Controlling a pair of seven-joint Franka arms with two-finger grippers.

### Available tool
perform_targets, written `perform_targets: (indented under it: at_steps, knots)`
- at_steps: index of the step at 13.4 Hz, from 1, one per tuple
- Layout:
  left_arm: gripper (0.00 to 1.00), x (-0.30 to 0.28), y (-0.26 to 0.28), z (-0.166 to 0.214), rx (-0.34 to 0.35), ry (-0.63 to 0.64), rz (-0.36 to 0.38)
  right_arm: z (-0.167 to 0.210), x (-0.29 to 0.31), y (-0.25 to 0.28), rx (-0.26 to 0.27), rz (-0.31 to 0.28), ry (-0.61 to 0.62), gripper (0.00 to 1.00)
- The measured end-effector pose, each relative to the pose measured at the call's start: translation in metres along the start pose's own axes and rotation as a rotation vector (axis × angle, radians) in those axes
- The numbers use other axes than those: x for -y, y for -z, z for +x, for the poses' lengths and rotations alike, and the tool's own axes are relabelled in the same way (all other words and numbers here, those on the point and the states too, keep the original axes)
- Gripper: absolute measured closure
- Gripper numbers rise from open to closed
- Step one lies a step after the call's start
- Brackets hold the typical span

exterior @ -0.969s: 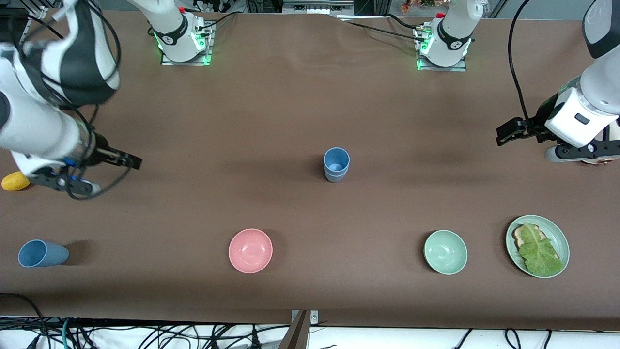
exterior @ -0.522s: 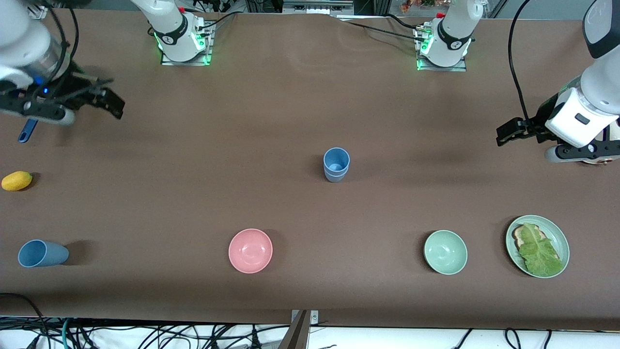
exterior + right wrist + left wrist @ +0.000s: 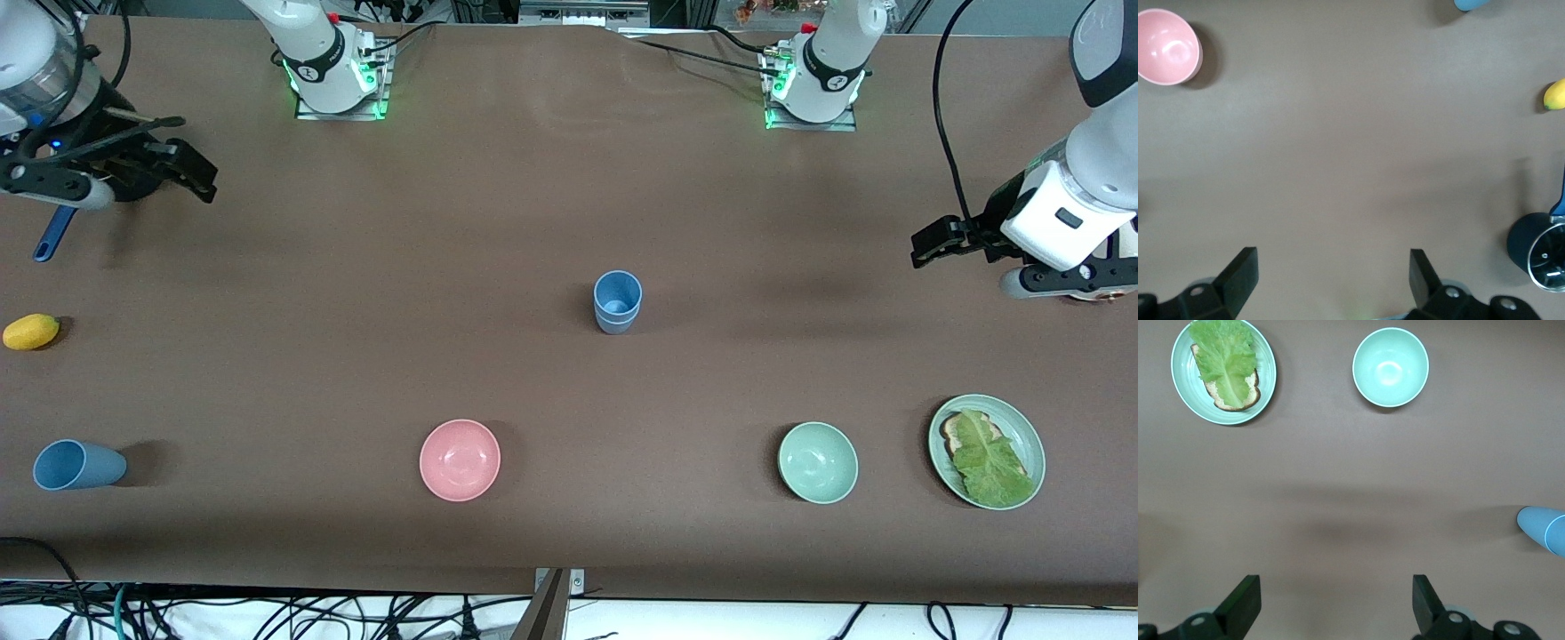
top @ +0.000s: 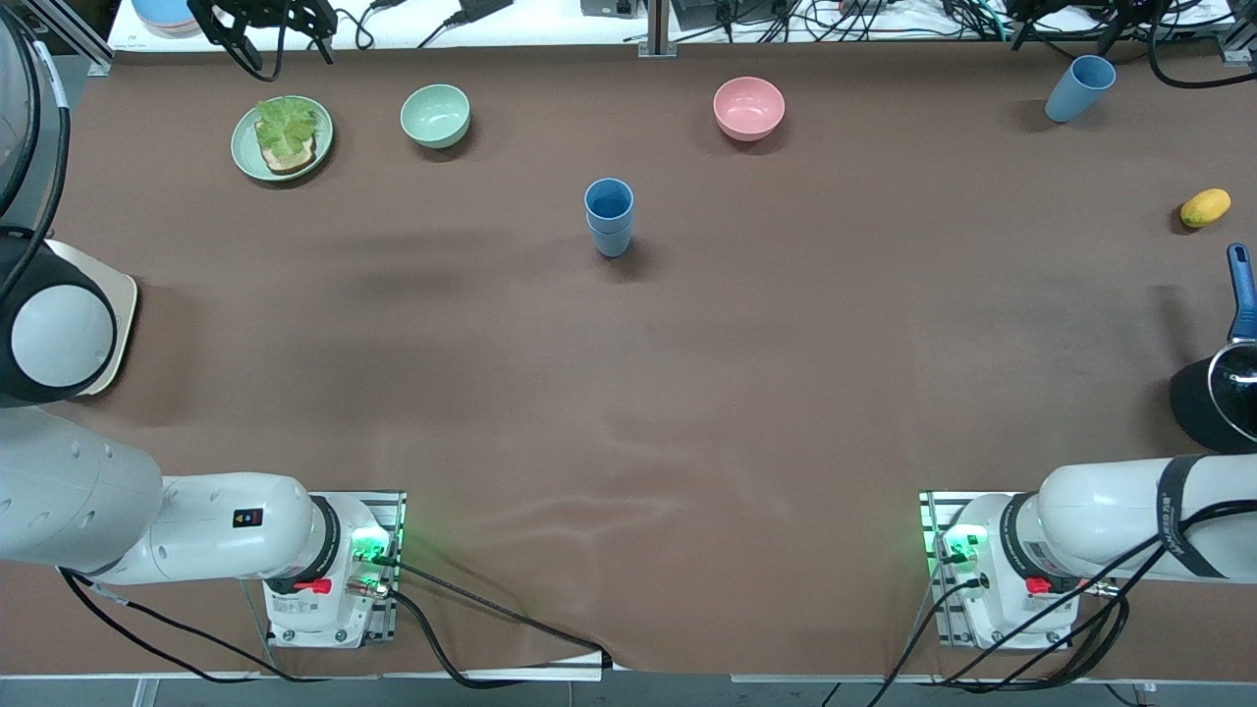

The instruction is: Stack blue cups with both arms

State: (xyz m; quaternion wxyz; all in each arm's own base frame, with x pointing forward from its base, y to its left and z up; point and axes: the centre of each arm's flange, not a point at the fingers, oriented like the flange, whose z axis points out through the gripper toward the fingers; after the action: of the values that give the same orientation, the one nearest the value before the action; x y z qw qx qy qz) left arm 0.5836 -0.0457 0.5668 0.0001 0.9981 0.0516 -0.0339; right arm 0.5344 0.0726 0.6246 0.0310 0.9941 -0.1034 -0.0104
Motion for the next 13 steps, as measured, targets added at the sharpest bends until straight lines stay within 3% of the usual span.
perform_targets:
  at_steps: [4, 13]
  knots:
    - [0.0, 0.0, 0.0, 0.0, 0.0, 0.0, 0.0, 0.012, -0.031, 0.0, 0.025, 0.081, -0.068, 0.0]
    - [0.0, 0.0, 0.0, 0.0, 0.0, 0.0, 0.0, 0.018, -0.052, -0.001, 0.027, 0.086, -0.031, 0.0]
